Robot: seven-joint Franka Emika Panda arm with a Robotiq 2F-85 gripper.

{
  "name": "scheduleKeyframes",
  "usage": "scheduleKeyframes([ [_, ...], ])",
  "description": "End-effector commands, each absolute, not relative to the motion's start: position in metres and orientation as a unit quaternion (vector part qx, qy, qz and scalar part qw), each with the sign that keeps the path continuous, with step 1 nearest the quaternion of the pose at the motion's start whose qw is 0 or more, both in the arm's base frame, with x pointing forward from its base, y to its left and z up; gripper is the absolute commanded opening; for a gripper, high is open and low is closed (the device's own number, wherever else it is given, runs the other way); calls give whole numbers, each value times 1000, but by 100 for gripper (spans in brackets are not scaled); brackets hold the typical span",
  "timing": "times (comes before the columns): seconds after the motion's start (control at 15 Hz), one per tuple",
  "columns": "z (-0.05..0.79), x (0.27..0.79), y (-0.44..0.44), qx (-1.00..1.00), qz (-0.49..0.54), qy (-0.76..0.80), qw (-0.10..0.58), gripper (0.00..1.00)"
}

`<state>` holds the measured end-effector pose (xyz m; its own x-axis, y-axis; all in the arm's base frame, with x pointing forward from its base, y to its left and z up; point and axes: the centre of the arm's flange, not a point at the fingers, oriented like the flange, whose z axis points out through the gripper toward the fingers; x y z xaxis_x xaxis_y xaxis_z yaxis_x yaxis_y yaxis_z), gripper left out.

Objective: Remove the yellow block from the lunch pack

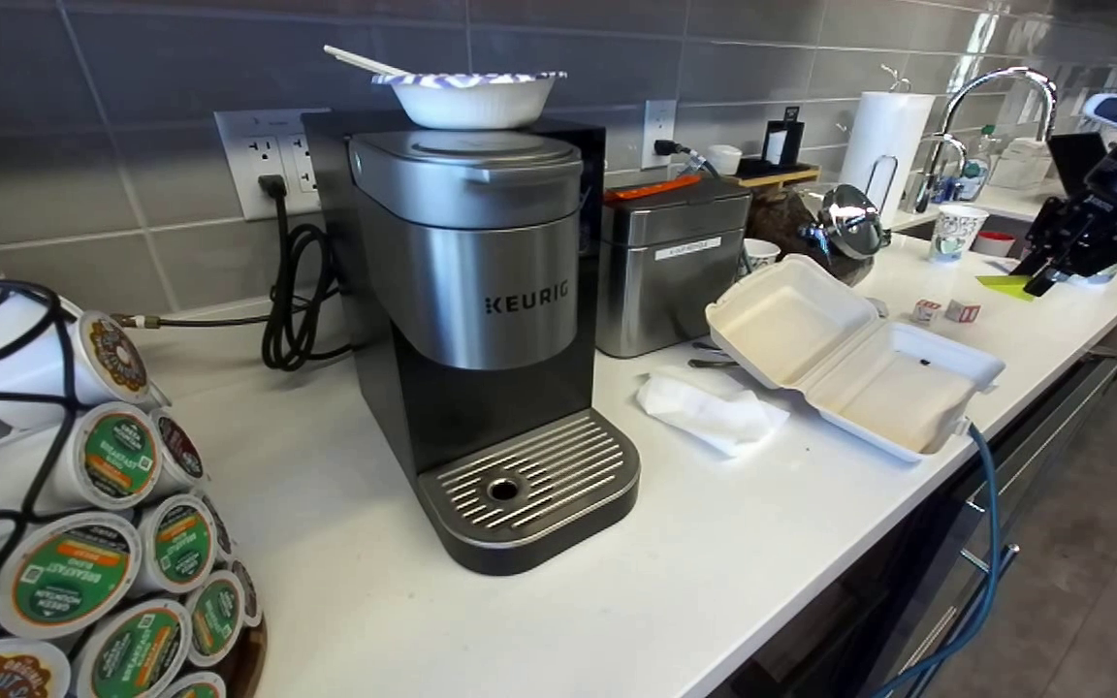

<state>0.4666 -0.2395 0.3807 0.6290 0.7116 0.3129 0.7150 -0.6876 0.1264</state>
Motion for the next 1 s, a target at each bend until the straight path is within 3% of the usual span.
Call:
scheduleKeyframes([
  [0.0, 347, 516, -282, -936, -148, -320, 17, 9],
  [0.87, 278, 549, -327, -984, -87, -153, 24, 9],
  [0.93, 275, 549, -328, -985, -84, -146, 25, 42],
])
